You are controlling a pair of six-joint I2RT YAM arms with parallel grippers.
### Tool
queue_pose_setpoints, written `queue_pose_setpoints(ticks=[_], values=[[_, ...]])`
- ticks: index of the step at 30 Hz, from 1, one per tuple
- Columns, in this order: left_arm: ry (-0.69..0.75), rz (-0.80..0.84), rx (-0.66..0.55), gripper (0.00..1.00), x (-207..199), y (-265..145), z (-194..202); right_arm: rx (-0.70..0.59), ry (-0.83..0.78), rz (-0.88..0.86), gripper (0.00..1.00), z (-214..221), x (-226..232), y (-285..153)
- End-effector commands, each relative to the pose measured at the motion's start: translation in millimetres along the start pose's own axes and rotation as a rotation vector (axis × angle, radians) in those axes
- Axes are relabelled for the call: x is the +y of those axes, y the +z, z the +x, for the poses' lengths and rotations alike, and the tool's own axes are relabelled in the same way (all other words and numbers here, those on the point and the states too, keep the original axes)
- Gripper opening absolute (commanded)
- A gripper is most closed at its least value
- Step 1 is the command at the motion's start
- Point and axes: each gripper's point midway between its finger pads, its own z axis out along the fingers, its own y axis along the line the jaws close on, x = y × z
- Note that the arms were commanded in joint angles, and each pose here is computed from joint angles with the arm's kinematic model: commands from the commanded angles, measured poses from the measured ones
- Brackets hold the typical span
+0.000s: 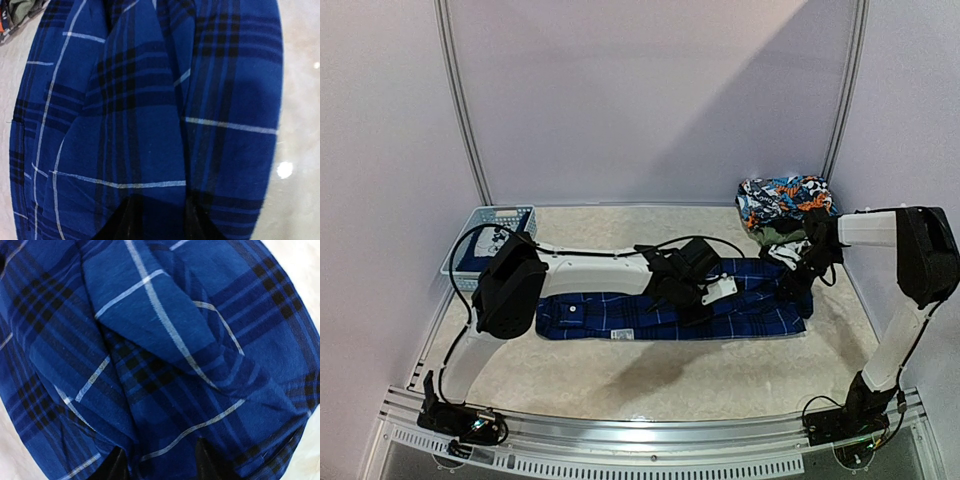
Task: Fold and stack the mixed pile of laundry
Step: Smooth out the rectangle-folded shirt at the center of the board.
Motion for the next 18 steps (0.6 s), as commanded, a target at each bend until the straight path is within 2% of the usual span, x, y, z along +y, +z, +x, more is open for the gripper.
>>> queue_pose_setpoints(ticks=[1,5,10,12,15,18], values=[[0.033,-0.136,0.019,0.32,20,7,-2,-0.018,0.076,0.048,0.4,-5,-14,3],[0.014,-0.224,-0.008,0.26,36,3,-9,-0.006,0.135,0.025,0.35,-2,-12,8],[-0.008,-0.265,-0.086,0.26,44,-9,-22,0.023,0.194,-0.011,0.31,7,-7,20],[0.006,-0.236,-0.1,0.27,39,-9,-26,0.037,0.218,0.001,0.3,11,-10,23],[0.028,-0.153,-0.057,0.27,25,4,-18,0.054,0.26,0.021,0.3,15,-15,24],[0.031,-0.02,-0.039,0.27,1,10,-11,0.06,0.258,0.031,0.36,17,-14,21]])
